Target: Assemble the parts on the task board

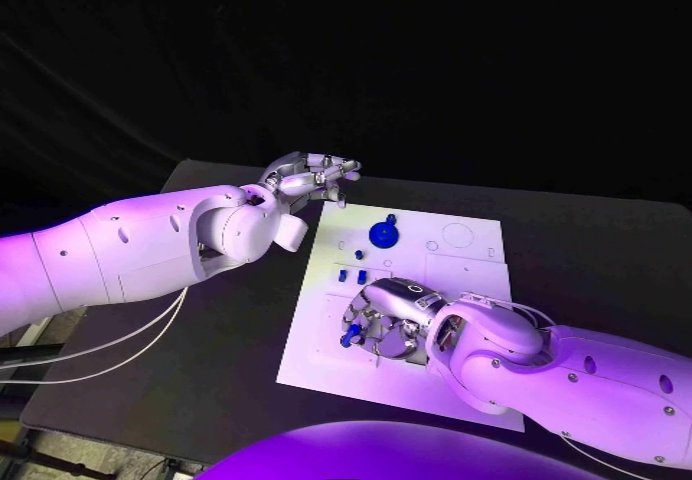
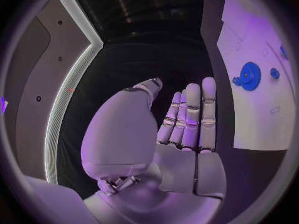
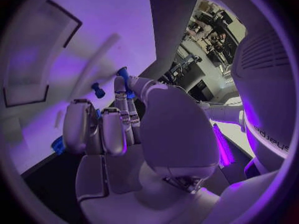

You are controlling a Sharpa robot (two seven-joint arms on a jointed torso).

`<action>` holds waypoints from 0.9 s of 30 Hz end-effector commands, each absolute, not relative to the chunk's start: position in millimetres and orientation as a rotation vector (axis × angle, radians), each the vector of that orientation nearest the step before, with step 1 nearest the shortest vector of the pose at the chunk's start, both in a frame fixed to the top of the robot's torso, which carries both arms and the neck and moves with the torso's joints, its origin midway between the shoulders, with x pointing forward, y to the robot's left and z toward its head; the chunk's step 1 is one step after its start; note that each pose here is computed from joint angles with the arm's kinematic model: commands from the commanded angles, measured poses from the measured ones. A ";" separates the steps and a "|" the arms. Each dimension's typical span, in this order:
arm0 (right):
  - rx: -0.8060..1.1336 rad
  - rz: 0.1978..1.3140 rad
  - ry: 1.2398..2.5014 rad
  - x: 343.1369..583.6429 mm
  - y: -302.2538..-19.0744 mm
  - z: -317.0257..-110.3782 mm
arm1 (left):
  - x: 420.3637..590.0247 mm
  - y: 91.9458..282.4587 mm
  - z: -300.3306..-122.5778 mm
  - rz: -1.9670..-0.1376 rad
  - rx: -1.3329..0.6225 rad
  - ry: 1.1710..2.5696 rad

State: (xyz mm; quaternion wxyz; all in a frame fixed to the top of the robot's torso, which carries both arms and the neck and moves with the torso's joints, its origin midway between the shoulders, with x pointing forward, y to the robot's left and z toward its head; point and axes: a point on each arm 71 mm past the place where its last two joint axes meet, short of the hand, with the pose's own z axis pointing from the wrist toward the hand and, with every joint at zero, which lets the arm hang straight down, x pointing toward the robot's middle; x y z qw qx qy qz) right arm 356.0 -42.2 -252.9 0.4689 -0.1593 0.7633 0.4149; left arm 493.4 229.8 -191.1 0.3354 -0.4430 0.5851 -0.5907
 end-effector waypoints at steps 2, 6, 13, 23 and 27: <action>-0.436 0.991 1.879 354.7 -39.9 -255.6 | 492.9 227.3 -190.1 -1.563 -1.143 1.534; -0.448 0.983 1.872 354.3 -38.0 -256.3 | 492.9 227.5 -190.1 -1.562 -1.144 1.534; -0.481 0.967 1.867 352.3 -33.9 -257.4 | 492.7 227.9 -190.2 -1.561 -1.144 1.536; -0.493 0.973 1.857 349.9 -31.4 -257.3 | 492.7 228.1 -190.3 -1.561 -1.145 1.537; -0.457 0.982 1.823 350.8 -34.5 -254.3 | 492.7 228.4 -190.3 -1.561 -1.145 1.538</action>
